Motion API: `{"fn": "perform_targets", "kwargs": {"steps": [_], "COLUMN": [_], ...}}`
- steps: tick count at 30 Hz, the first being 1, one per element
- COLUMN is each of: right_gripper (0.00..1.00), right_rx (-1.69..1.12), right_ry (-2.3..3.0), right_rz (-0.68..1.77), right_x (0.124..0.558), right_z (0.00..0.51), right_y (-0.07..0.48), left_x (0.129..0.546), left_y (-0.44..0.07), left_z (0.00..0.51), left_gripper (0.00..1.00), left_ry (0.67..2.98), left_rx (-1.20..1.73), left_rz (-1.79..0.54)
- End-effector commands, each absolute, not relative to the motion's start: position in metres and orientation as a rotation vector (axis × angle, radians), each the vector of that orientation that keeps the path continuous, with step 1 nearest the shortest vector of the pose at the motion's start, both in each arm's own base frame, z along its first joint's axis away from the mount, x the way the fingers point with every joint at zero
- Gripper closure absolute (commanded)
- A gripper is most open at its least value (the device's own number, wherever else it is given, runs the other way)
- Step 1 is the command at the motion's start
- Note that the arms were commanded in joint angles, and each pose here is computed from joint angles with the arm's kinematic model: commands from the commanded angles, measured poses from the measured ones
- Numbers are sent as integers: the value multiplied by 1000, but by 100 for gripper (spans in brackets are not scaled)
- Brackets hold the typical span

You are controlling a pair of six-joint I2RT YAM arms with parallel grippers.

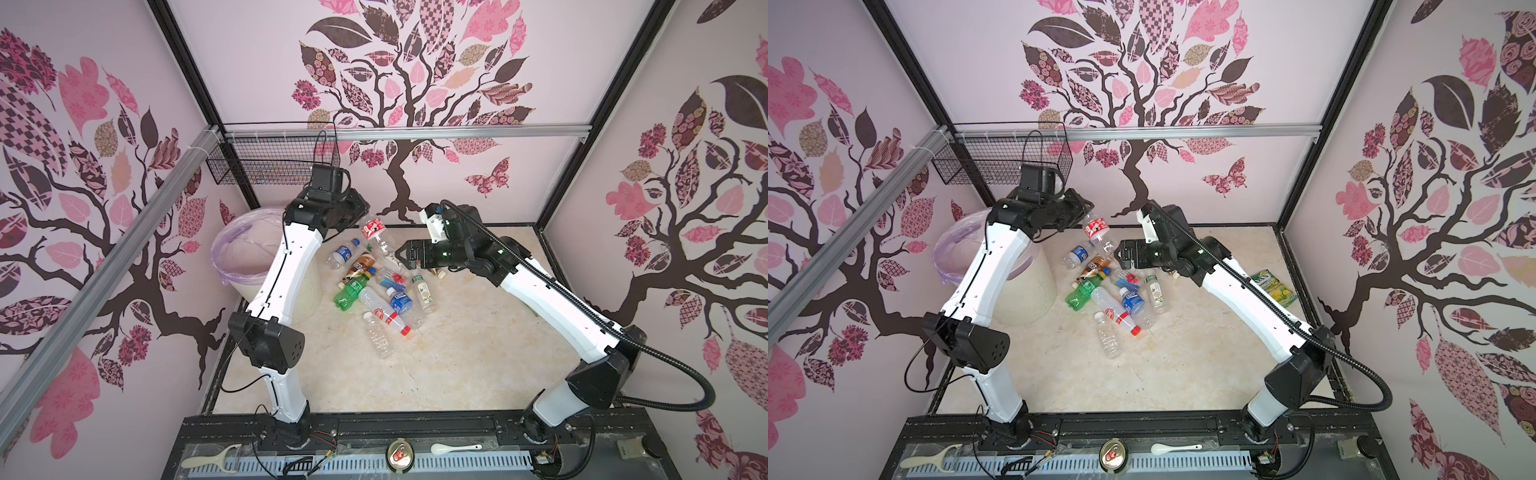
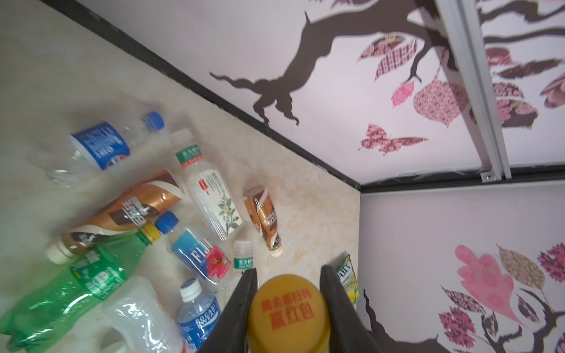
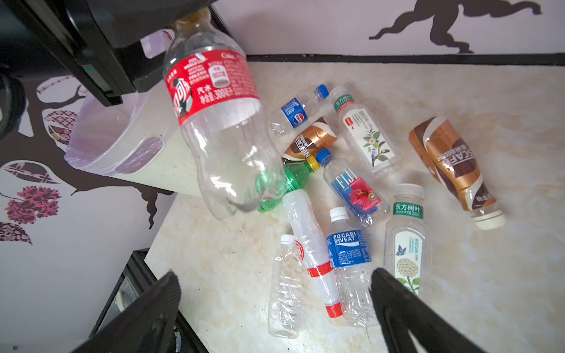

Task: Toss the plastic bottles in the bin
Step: 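Grasp the Coke bottle's yellow cap with the left gripper while right gripper releases, then carry the Coke bottle with the left gripper over the bin and release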

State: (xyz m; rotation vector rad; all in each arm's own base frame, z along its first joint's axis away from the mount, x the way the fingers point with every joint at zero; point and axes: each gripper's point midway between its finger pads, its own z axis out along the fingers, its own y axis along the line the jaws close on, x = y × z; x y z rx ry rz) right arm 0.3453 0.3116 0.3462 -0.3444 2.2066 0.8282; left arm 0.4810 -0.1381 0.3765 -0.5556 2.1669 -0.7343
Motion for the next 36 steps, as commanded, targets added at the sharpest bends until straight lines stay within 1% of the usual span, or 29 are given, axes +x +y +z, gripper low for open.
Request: {"fn": "perform_targets", "kwargs": {"steps": [1, 4, 6, 10, 15, 18, 20, 23, 26, 27, 30, 31, 32, 33, 34, 36], "right_gripper": [0, 1, 0, 0, 0, 1, 0, 0, 0, 0, 1, 0, 0, 1, 0, 1], "right_rx": [-346, -331, -323, -331, -368, -379, -379, -380, -379, -378, -380, -382, -384, -386, -388, -390], "right_ry": [2131, 2092, 2080, 2060, 2046, 2048, 2048, 2054, 2062, 2068, 2074, 2076, 2075, 2077, 2079, 2087], "right_rz": [828, 885, 935, 995, 1011, 1011, 1005, 991, 986, 985, 985, 984, 981, 976, 967, 952], "right_x": [353, 357, 358, 355, 345, 340, 339, 339, 340, 340, 341, 341, 340, 340, 340, 340], "right_z": [377, 397, 404, 417, 426, 426, 427, 425, 421, 419, 417, 416, 416, 416, 416, 412], "right_y": [316, 324, 331, 344, 356, 359, 358, 357, 356, 357, 358, 358, 358, 357, 356, 354], "left_x": [459, 444, 432, 395, 342, 317, 308, 312, 331, 341, 367, 370, 368, 367, 369, 371], "left_y": [-82, -38, -13, 27, 55, 64, 68, 70, 74, 78, 100, 108, 111, 109, 103, 99], "left_z": [452, 488, 517, 586, 657, 685, 693, 687, 650, 626, 527, 490, 476, 475, 481, 494], "left_gripper": [89, 90, 93, 94, 94, 96, 97, 96, 96, 96, 90, 83, 73, 57, 48, 38], "left_ry": [1953, 1813, 1703, 1456, 1220, 1115, 1084, 1100, 1184, 1236, 1485, 1555, 1577, 1576, 1574, 1572], "left_rx": [-555, -605, -620, -606, -562, -545, -546, -550, -588, -611, -774, -843, -880, -873, -845, -826], "left_rz": [-592, -465, -390, -200, -3, 72, 107, 134, 163, 182, 221, 239, 216, 181, 153, 121]}}
